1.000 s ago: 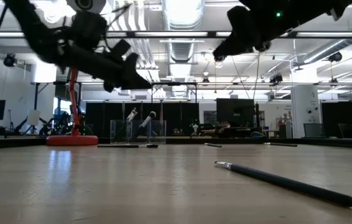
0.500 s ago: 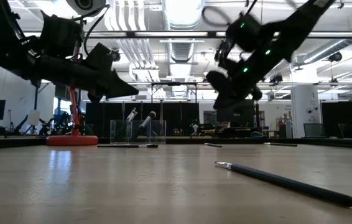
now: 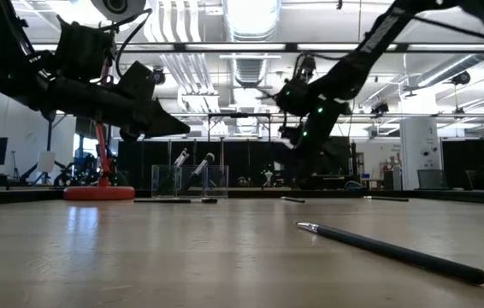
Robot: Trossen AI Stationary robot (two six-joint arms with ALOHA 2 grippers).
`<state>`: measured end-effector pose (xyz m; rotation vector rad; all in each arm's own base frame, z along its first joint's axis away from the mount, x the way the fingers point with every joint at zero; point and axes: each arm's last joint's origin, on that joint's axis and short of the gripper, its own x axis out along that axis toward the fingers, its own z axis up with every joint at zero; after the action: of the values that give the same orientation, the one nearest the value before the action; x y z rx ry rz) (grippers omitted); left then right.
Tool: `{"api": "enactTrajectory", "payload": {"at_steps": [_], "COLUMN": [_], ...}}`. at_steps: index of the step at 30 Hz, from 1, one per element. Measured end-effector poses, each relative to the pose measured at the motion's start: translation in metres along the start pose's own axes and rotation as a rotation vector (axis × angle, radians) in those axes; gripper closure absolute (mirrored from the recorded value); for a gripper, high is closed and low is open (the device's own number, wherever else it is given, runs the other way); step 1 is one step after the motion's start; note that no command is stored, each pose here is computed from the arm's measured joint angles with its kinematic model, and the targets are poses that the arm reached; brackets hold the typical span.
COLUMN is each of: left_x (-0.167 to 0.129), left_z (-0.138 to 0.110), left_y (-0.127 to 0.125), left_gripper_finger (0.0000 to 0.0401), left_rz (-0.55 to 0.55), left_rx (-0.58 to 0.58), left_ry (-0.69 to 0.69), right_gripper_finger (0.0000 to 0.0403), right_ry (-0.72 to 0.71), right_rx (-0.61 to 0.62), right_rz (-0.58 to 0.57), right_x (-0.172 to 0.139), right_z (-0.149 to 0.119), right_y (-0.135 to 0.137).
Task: Pick & Place Makeup Supplies
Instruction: Put the makeup brush into the transparent organizer
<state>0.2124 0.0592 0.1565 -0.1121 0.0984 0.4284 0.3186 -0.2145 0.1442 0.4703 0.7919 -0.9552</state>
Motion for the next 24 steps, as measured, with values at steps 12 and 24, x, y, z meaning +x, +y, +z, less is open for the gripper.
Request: {"api": "enactTrajectory", "payload": {"at_steps": [12, 24], "left_x": [0.000, 0.000], "left_z": [-0.002, -0.003], "left_y": [0.000, 0.000], "left_gripper_finger": [0.0401, 0.0401], "left_rz": [0.002, 0.003], "left_rx": [0.012, 0.012], "left_ry": [0.023, 0.023], "right_gripper_finger": [0.0262, 0.0325], "right_ry": [0.113, 0.123], "right_rx": [-0.002, -0.003], "right_rz": [0.002, 0.018], "right_x": [0.037, 0.037], "right_z": [0.014, 0.014], "right_y": [0.006, 0.005]}}
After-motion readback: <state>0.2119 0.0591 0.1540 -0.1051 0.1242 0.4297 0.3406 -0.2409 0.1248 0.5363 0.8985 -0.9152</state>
